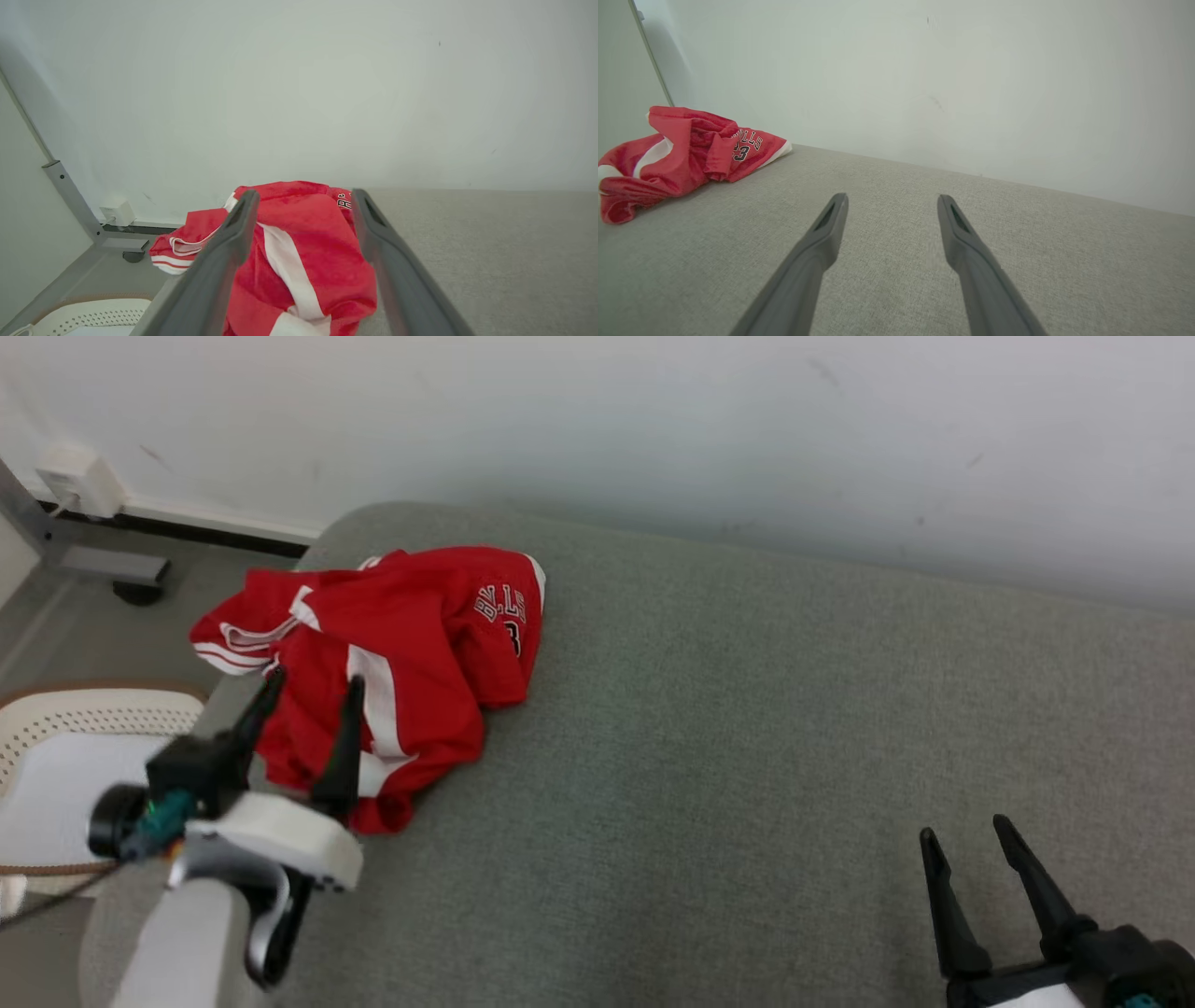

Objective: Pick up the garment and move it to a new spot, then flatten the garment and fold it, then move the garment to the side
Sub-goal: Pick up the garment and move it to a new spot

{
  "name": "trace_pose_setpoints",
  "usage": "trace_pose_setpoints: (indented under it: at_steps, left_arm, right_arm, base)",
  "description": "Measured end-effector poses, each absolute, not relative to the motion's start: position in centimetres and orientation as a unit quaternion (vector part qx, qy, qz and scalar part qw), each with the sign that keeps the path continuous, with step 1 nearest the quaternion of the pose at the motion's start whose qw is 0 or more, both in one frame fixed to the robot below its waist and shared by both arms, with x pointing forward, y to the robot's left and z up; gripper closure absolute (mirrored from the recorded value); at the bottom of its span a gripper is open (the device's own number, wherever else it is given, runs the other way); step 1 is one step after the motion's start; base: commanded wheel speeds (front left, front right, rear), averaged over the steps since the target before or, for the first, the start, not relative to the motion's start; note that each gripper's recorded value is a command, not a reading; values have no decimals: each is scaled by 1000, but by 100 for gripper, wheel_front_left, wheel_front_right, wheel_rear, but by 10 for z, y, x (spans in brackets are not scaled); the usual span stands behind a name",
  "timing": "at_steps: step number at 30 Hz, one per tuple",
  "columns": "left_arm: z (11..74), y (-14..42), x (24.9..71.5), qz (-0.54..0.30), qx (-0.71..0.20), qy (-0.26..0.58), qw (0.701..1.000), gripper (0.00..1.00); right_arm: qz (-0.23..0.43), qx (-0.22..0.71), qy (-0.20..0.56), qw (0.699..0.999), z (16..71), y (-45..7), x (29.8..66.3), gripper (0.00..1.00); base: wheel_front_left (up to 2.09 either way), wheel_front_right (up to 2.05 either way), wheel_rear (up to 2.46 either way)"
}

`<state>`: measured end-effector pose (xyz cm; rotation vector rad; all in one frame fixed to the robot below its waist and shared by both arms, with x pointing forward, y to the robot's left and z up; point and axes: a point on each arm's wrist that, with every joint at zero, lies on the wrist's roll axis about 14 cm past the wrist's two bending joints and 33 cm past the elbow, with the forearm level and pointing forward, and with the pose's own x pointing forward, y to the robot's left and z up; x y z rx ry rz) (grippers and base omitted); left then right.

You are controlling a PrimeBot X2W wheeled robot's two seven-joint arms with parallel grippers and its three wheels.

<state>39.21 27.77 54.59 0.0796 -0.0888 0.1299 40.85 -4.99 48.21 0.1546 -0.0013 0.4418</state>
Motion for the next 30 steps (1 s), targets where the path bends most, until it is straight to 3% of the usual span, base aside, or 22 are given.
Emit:
trace_pose_setpoints:
  at_steps: [4,10,22,23,26,30]
  left_arm:
    - [557,284,444,53,62,-22,996,0]
    - [523,298,506,45,93,83,991,0]
    - [404,295,543,22,111,297,948,0]
    - [397,293,542,19,112,307,945,8]
    - [388,291,540,17,108,324,940,100]
    - [388,290,534,18,92,327,940,100]
  right_arm:
    - [210,78,7,975,469,-56,429,0]
    - [202,76,30,976,441,-63,454,0]
    - [170,67,57,982,404,-90,476,0]
    - [167,66,57,982,403,-93,476,0]
    - [162,64,56,983,404,-97,476,0]
    - [159,61,55,984,409,-98,474,0]
  base:
    - [0,0,0]
    - [0,0,0]
    - [0,0,0]
    - [0,0,0]
    - [0,0,0]
    - [0,0,0]
